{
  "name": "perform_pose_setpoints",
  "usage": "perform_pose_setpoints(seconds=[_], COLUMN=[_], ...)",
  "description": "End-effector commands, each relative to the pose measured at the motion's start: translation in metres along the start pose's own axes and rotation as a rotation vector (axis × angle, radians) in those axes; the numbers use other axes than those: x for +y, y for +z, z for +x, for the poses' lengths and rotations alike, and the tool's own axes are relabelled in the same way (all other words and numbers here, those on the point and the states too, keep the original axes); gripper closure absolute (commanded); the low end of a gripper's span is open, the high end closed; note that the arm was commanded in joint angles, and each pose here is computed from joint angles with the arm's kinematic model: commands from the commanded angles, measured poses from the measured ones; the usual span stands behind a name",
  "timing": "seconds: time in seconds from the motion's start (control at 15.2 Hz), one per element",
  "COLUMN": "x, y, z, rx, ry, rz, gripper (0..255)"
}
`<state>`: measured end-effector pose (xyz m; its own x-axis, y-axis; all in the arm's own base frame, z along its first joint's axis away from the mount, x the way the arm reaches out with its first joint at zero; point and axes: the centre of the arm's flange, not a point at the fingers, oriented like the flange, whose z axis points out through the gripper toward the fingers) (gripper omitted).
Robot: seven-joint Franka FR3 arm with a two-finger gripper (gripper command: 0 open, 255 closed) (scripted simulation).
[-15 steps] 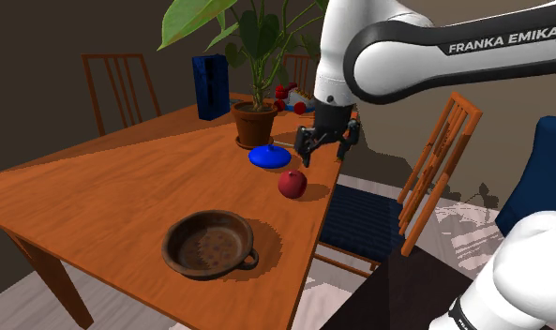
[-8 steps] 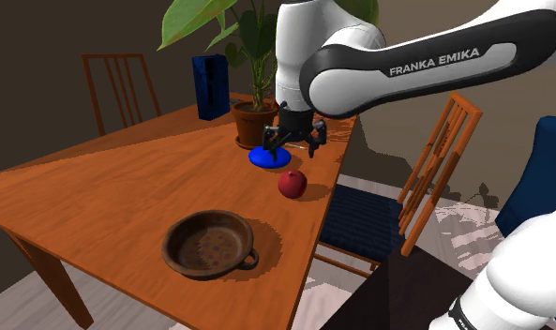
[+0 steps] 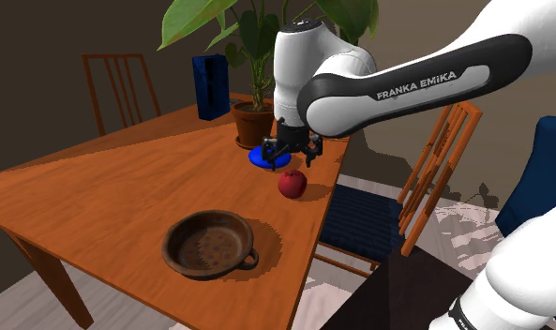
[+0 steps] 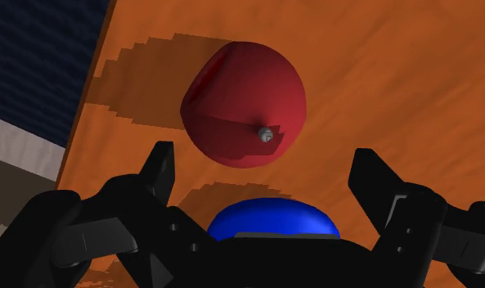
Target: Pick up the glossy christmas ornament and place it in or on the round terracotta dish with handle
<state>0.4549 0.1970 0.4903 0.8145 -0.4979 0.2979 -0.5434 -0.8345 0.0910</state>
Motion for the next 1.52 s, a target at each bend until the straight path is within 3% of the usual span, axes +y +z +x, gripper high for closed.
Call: perform_pose_setpoints(seconds=[0.0, 0.33, 0.4, 0.99, 1.45], x=[-0.001, 0.000, 0.000, -0.001, 0.002], y=[0.001, 0.001, 0.001, 0.001, -0.025], z=[0.000, 0.000, 0.000, 0.000, 0.008], rx=[0.000, 0.000, 0.000, 0.000, 0.001], ry=[0.000, 0.000, 0.000, 0.000, 0.000], rz=[0.000, 0.000, 0.000, 0.000, 0.001], gripper=[0, 0, 255, 255, 255])
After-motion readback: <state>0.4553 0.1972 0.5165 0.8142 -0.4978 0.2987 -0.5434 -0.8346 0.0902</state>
